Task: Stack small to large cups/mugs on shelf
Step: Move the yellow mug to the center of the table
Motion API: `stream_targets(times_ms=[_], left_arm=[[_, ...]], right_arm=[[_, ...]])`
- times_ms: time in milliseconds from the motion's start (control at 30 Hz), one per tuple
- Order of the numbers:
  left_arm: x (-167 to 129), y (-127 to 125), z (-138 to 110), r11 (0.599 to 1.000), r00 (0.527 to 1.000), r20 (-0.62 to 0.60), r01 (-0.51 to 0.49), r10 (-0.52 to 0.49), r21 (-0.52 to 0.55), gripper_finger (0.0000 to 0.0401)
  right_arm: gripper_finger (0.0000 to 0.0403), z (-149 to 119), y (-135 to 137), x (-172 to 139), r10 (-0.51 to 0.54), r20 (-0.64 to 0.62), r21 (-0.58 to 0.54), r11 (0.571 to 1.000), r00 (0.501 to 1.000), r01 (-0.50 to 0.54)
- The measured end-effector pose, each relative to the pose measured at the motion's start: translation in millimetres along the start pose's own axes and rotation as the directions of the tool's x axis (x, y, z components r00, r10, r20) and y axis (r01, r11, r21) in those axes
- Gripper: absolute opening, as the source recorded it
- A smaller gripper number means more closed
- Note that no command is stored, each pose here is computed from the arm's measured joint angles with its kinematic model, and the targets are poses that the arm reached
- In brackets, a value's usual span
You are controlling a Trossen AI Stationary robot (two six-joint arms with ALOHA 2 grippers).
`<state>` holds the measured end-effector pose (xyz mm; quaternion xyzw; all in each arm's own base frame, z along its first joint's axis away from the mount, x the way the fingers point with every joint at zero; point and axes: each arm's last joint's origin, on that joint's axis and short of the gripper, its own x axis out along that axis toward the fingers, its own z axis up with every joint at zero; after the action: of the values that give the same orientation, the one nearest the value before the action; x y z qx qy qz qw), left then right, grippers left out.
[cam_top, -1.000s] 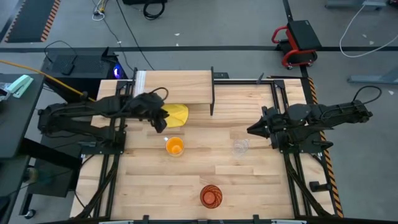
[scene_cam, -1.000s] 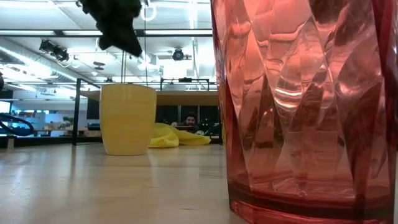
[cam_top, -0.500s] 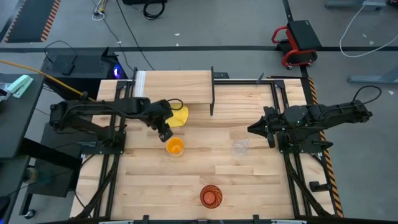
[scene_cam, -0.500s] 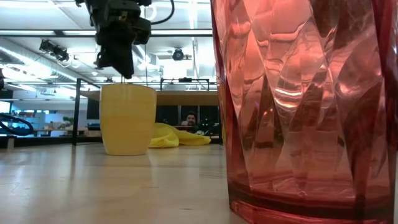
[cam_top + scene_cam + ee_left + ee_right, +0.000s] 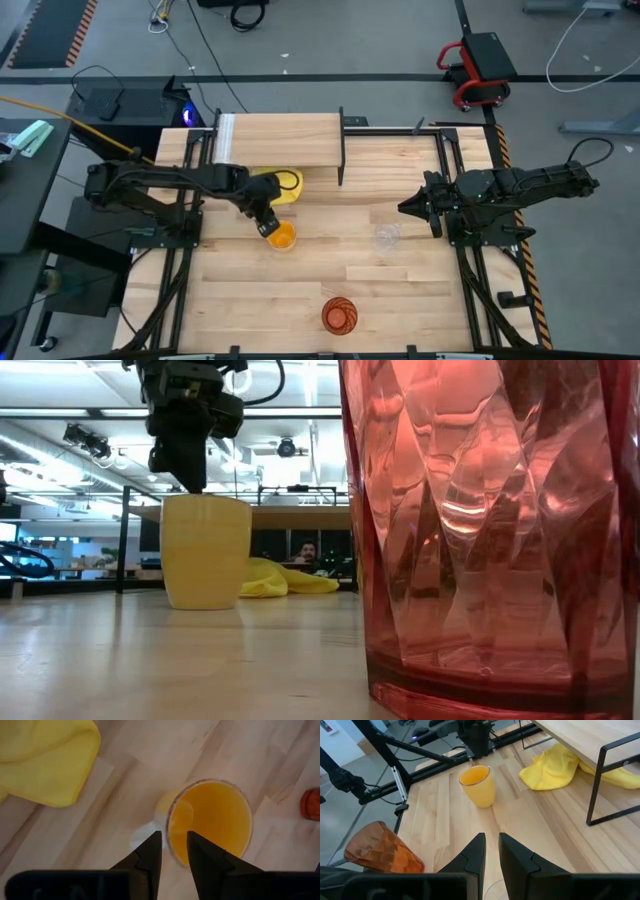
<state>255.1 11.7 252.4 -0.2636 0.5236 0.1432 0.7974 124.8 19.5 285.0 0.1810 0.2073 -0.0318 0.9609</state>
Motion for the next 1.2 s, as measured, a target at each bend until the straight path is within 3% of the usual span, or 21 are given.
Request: stream_targets(times_ms=[700, 1200], left_arm=[[39.3, -1.9, 2.2, 0.997, 0.99, -0.118, -0.072, 0.072, 0.0, 0.0099], [39.6, -1.6, 2.4, 0.997, 0.99, -0.118, -0.073, 0.073, 0.0, 0.005]], right_arm=[[0.006, -2.0, 0.0, 8.1, -0.034, -0.033, -0.012, 0.999, 0.999, 0.034], [0.006, -2.1, 0.0, 8.2, -0.034, -0.035, -0.015, 0.999, 0.999, 0.033]])
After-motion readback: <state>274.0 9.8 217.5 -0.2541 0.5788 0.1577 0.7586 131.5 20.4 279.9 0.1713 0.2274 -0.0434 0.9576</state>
